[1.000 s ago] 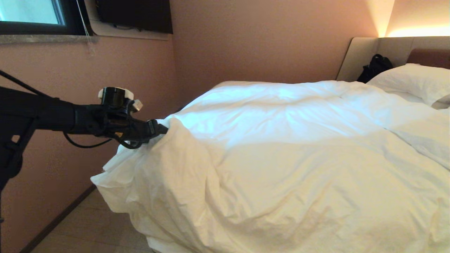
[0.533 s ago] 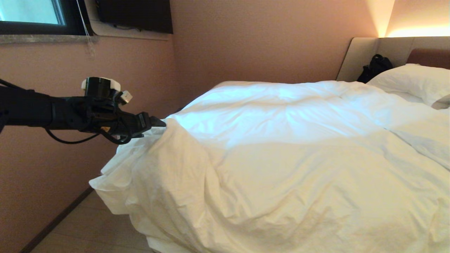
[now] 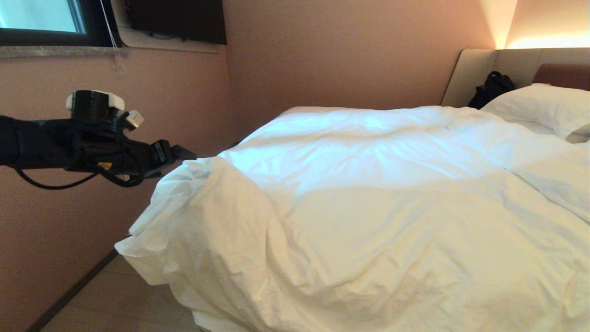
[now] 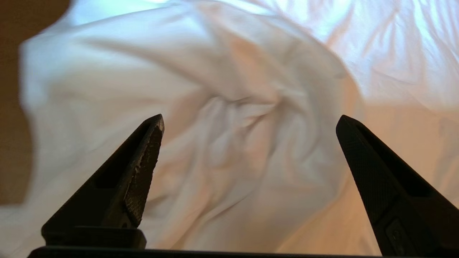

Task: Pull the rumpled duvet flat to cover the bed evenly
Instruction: Flatten the corners of the folded blanket

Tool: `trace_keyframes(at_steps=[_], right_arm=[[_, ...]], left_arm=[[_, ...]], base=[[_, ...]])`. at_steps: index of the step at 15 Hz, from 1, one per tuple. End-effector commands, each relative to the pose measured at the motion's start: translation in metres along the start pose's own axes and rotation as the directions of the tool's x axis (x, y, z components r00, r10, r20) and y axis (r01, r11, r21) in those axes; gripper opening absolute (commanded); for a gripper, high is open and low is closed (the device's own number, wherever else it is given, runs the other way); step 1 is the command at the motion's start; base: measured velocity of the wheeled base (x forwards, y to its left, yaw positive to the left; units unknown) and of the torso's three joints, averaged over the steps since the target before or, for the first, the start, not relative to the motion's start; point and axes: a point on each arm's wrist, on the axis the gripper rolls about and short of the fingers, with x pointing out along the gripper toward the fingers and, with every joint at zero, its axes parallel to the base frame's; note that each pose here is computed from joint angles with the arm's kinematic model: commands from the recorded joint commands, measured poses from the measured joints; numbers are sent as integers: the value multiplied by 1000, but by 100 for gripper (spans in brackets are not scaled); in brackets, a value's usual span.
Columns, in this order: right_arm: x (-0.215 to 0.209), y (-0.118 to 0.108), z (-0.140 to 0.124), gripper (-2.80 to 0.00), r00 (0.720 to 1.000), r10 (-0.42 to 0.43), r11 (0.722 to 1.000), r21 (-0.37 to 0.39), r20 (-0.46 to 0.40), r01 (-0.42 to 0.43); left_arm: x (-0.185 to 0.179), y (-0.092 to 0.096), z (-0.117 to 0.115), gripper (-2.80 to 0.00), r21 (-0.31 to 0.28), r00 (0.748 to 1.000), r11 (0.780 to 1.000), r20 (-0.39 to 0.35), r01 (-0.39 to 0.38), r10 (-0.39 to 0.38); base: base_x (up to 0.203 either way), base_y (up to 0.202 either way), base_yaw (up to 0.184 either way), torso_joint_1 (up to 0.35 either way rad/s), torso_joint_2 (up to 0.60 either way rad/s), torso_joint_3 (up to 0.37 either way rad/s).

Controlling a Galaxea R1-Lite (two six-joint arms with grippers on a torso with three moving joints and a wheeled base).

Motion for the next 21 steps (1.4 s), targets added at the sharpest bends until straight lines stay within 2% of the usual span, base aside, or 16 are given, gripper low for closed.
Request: trace_keyframes(at_steps=[1, 2, 4, 9, 12, 13, 15, 16, 18, 20, 21], right_arm=[[0, 0, 0, -280, 1000, 0, 1000, 0, -1, 0], [0, 0, 0, -280, 1000, 2, 1000, 0, -1, -2], [0, 0, 0, -280, 1000, 2, 1000, 0, -1, -2], [0, 0, 0, -280, 1000, 2, 1000, 0, -1, -2], [0, 0, 0, -280, 1000, 2, 1000, 0, -1, -2], [0, 0, 0, -280, 1000, 2, 1000, 0, -1, -2], [0, 0, 0, -280, 1000, 2, 1000, 0, -1, -2], [0, 0, 0, -280, 1000, 2, 1000, 0, -1, -2], [0, 0, 0, -280, 1000, 2, 1000, 0, -1, -2], [0, 0, 0, -280, 1000, 2, 1000, 0, -1, -2], [0, 0, 0, -280, 1000, 2, 1000, 0, -1, -2]], left_arm=[[-26, 9, 0, -78, -20, 999, 999, 26, -29, 30], [-31, 13, -1, -280, -28, 999, 999, 29, -39, 40], [-42, 25, -4, -280, -55, 997, 996, 31, -74, 76], [-62, 73, -37, -280, -146, 977, 967, -58, -209, 203], [-71, 87, -61, -280, -124, 964, 959, -120, -253, 239], [-72, 90, -63, -280, -101, 961, 960, -126, -260, 246], [-70, 104, -71, -280, 74, 952, 964, -158, -255, 264], [-69, 114, -75, -280, 158, 951, 961, -178, -227, 253], [-75, 131, -80, -280, 259, 963, 956, -192, -138, 191], [-80, 140, -84, -280, 323, 963, 942, -208, -96, 169], [-80, 145, -87, -280, 402, 960, 913, -223, -68, 170]], base=[[0, 0, 0, 0, 0, 0], [0, 0, 0, 0, 0, 0], [0, 0, 0, 0, 0, 0], [0, 0, 0, 0, 0, 0], [0, 0, 0, 0, 0, 0], [0, 0, 0, 0, 0, 0], [0, 0, 0, 0, 0, 0], [0, 0, 0, 0, 0, 0], [0, 0, 0, 0, 0, 0], [0, 0, 0, 0, 0, 0], [0, 0, 0, 0, 0, 0]])
